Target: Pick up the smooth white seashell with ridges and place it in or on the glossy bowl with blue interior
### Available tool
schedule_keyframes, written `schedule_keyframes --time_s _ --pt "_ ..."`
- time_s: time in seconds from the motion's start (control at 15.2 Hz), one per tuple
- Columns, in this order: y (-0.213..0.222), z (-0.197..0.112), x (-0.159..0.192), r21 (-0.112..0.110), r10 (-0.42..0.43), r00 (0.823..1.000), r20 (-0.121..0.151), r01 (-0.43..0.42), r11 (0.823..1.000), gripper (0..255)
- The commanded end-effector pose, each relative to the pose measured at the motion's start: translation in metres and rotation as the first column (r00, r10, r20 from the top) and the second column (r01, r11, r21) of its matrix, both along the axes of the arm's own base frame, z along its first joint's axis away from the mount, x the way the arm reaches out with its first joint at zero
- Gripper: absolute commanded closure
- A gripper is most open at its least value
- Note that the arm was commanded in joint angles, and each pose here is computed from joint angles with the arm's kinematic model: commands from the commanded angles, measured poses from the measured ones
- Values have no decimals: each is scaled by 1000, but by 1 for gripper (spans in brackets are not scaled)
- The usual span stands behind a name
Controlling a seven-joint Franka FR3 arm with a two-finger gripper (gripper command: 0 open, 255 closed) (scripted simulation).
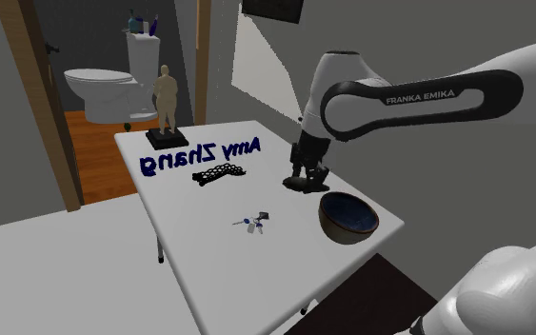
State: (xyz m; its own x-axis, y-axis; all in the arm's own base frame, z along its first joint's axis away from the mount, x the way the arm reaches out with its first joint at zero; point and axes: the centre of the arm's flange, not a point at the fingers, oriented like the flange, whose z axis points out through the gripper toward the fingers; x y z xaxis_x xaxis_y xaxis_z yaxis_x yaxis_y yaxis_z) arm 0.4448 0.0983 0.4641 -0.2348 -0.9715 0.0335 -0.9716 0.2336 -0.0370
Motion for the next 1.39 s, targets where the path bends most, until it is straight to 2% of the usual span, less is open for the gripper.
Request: schedule_keyframes --time_s 0.0,0.73,1.32 --pt "-22 1 -14 1 2 1000 0 -2 1000 255" --pt "-154 9 -81 1 2 1000 0 -2 1000 255" --pt "-154 -38 -81 1 2 1000 0 -2 1000 255"
